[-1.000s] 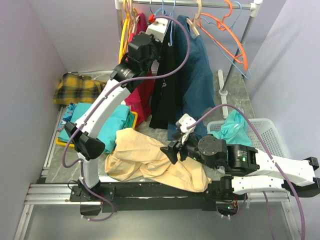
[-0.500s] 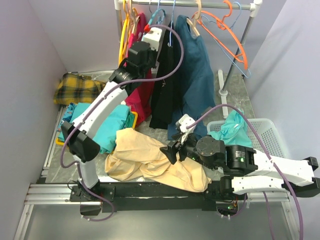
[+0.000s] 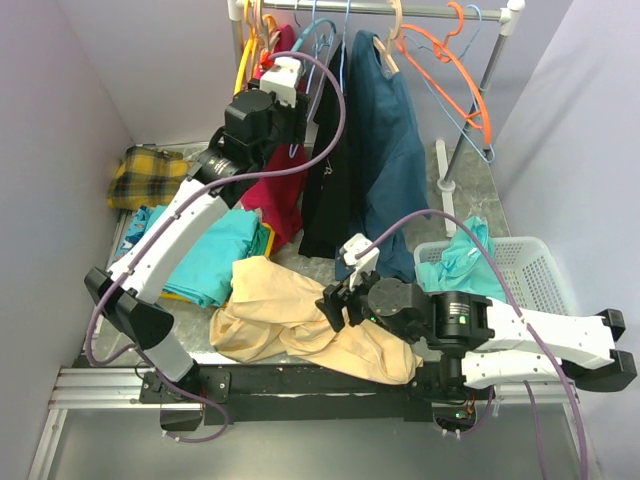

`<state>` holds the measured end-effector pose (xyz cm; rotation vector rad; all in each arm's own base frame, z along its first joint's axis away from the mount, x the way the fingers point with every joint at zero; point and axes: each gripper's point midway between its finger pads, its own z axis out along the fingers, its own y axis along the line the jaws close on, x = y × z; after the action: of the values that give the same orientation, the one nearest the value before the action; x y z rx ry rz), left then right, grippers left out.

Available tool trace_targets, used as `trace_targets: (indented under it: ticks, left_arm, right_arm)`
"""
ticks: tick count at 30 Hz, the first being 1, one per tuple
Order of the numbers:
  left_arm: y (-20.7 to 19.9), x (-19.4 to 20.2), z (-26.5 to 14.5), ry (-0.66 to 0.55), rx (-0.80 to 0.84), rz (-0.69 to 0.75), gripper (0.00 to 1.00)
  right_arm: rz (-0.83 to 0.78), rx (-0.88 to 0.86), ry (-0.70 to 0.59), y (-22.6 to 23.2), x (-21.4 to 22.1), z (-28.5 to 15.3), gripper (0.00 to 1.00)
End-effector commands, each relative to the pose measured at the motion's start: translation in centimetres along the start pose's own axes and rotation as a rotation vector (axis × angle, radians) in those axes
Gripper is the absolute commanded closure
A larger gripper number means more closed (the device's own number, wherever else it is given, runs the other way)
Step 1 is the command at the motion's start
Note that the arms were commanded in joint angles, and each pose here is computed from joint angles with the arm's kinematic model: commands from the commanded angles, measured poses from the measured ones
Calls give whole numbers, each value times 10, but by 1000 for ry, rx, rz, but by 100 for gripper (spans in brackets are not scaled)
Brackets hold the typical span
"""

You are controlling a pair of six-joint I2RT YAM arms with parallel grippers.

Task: Remove the t-shirt from the hanger
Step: Pick up the T-shirt from the center of the board.

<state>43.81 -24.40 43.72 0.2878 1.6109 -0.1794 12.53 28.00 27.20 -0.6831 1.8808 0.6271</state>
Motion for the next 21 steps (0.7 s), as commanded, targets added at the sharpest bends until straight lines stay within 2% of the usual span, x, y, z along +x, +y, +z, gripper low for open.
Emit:
trace_targets:
  ticks: [1,6,8,9,10,11,12,13,17,18,20,21]
  left_arm:
    - [0,-39,-30,-85,52,-34,32]
    - [11,-58,-60,-126,48,-46,24]
    - [14,-67,-78,-146,59,-95,23]
    - [14,-61,-84,-133,64,-96,21]
    - [19,-70,-101,-158,70,-116,20]
    - [21,-71,-110,-163,70,-125,17]
    - [22,-54,-113,-126,66,-123,15]
    - [29,-60,-134,-147,69,-150,13]
    - [37,-24,-168,-69,72,-182,6]
    - [34,1,-169,-20,76,-192,5]
    - [34,12,-190,-19,110,-212,3]
    - [33,35,-191,24,106,-225,3]
  right_arm:
    - [39,34,-1,1,-4,3,24]
    - [49,36,5,5,-3,7,23]
    - [50,60,12,2,1,11,21]
    - [44,72,23,2,6,14,18]
    - [46,80,24,2,7,17,7]
    - [43,92,32,2,12,21,4]
    - [30,104,51,4,18,28,1]
    - [25,113,63,5,22,32,0]
    - [-21,154,142,12,45,57,0]
    - [-48,146,194,18,62,69,0]
    - [-56,107,219,30,74,82,0]
    - [-65,68,264,40,90,92,0]
